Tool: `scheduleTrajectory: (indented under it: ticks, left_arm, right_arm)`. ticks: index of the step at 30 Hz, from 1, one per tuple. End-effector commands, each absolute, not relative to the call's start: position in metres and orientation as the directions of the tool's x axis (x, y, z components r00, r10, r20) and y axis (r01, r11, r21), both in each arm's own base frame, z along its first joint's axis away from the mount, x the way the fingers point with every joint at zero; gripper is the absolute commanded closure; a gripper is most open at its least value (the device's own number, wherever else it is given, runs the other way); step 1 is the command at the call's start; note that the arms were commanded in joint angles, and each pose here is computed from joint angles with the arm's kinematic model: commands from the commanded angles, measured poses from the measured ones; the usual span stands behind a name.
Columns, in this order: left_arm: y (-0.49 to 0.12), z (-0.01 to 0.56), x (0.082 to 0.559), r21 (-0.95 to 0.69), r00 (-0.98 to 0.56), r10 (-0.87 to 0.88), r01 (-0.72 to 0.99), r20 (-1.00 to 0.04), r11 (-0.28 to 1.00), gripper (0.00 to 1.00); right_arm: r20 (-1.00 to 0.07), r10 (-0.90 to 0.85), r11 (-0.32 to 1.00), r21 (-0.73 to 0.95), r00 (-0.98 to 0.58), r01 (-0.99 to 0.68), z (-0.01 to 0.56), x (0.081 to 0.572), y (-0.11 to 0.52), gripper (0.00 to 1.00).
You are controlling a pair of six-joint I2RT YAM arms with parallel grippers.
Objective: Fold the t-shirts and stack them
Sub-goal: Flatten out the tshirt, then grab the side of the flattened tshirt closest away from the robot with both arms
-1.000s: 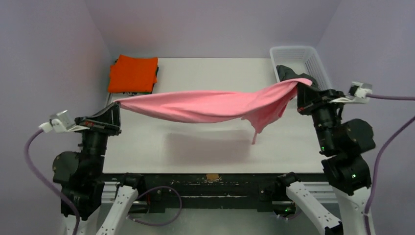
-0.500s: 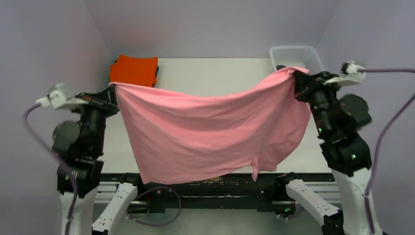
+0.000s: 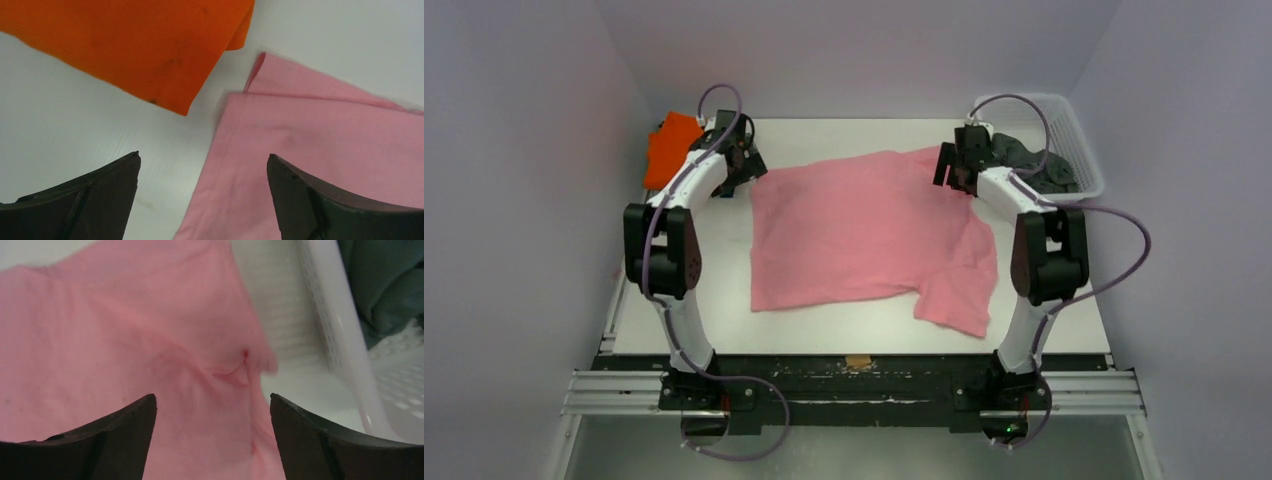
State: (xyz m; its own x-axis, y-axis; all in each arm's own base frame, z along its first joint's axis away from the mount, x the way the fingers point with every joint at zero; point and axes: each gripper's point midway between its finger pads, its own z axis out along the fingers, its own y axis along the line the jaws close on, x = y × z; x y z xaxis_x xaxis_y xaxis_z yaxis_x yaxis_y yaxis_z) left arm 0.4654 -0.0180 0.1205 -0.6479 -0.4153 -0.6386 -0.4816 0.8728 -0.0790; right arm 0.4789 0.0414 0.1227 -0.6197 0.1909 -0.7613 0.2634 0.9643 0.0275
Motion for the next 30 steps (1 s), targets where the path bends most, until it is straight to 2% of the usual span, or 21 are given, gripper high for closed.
scheduleTrajectory:
  ticks: [1, 5, 13, 15, 18, 25, 28, 30]
  left_arm:
    - [-0.028, 0.169, 0.486, -0.163, -0.623, -0.434, -0.444, -0.650, 0.881, 0.01]
    - [-0.028, 0.180, 0.451, -0.188, -0.618, -0.457, -0.451, -0.640, 0.872, 0.00]
    - [-0.038, 0.126, 0.313, -0.205, -0.692, -0.555, -0.525, -0.462, 0.826, 0.00]
    - [-0.049, 0.115, 0.295, -0.275, -0.687, -0.586, -0.519, -0.429, 0.810, 0.00]
    - [-0.059, 0.100, 0.292, -0.361, -0.654, -0.631, -0.518, -0.417, 0.776, 0.01]
    - [-0.086, 0.063, 0.314, -0.420, -0.656, -0.703, -0.576, -0.275, 0.702, 0.26]
    - [-0.085, 0.046, 0.315, -0.366, -0.651, -0.716, -0.620, -0.253, 0.694, 0.42]
    - [-0.085, 0.038, 0.314, -0.333, -0.658, -0.714, -0.636, -0.237, 0.697, 0.46]
  right_arm:
    - [-0.813, 0.210, 0.973, 0.119, -0.543, 0.198, 0.174, 0.522, 0.058, 0.12]
    - [-0.815, 0.240, 0.967, 0.151, -0.527, 0.206, 0.183, 0.487, 0.054, 0.10]
    - [-0.712, 0.391, 0.912, 0.218, -0.583, 0.347, 0.156, 0.373, 0.039, 0.07]
    - [-0.684, 0.412, 0.908, 0.255, -0.602, 0.332, 0.144, 0.349, 0.045, 0.07]
    - [-0.671, 0.422, 0.906, 0.291, -0.610, 0.307, 0.136, 0.331, 0.050, 0.07]
    - [-0.672, 0.419, 0.908, 0.306, -0.610, 0.286, 0.137, 0.322, 0.052, 0.07]
    - [-0.678, 0.406, 0.913, 0.285, -0.613, 0.291, 0.136, 0.320, 0.048, 0.07]
    - [-0.683, 0.396, 0.917, 0.262, -0.615, 0.299, 0.136, 0.319, 0.045, 0.08]
